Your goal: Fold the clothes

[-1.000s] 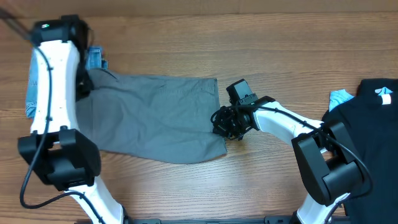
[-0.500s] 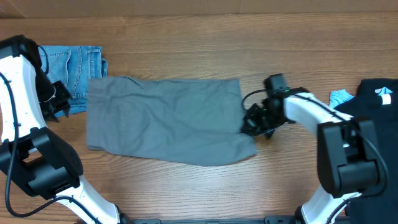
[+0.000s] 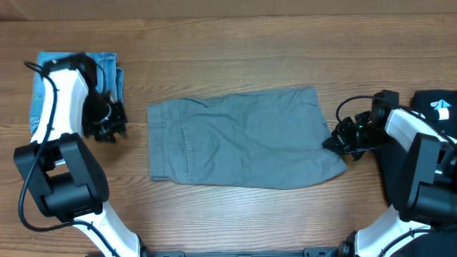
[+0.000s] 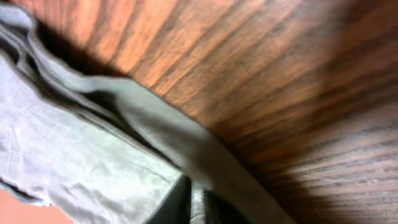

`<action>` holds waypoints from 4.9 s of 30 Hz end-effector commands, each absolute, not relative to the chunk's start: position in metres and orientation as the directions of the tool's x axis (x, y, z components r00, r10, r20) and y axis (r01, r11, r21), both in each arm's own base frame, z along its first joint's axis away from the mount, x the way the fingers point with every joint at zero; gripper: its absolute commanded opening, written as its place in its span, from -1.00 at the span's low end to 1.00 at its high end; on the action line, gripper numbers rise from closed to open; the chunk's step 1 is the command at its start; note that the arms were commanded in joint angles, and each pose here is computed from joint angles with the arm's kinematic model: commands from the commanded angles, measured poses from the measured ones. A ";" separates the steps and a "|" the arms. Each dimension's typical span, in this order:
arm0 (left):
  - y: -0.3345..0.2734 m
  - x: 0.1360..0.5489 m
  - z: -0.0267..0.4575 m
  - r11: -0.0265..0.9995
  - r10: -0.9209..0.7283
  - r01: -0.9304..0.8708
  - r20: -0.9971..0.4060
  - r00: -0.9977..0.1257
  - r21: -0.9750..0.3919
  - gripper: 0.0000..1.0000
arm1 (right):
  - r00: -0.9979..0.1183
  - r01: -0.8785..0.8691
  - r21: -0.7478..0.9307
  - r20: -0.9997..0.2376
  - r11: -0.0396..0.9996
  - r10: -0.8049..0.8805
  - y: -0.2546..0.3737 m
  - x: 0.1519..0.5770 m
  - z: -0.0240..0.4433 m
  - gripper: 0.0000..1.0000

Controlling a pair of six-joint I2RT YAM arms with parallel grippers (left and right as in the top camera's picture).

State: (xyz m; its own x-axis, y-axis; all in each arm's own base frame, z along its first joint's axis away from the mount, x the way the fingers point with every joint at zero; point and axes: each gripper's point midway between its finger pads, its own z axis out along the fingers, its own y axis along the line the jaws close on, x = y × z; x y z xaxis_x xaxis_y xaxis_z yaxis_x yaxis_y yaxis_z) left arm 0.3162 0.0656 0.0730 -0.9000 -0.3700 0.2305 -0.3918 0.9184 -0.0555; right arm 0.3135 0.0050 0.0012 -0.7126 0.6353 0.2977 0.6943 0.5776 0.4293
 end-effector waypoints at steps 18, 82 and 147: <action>-0.001 0.320 0.033 0.806 -0.167 -0.183 0.080 -0.983 -0.563 1.00 | -0.836 0.461 0.555 0.010 0.692 0.549 0.002 0.318 0.086 -0.21; -0.120 0.330 0.119 0.976 -0.134 -0.137 0.030 -0.991 -0.169 -0.91 | -0.847 0.427 0.625 0.023 0.654 0.532 0.014 0.322 0.095 -0.23; -0.061 0.321 0.084 0.967 -0.154 -0.170 0.095 -0.984 -0.190 -0.82 | -0.995 0.098 0.510 0.023 0.855 0.100 0.245 0.273 0.053 -0.89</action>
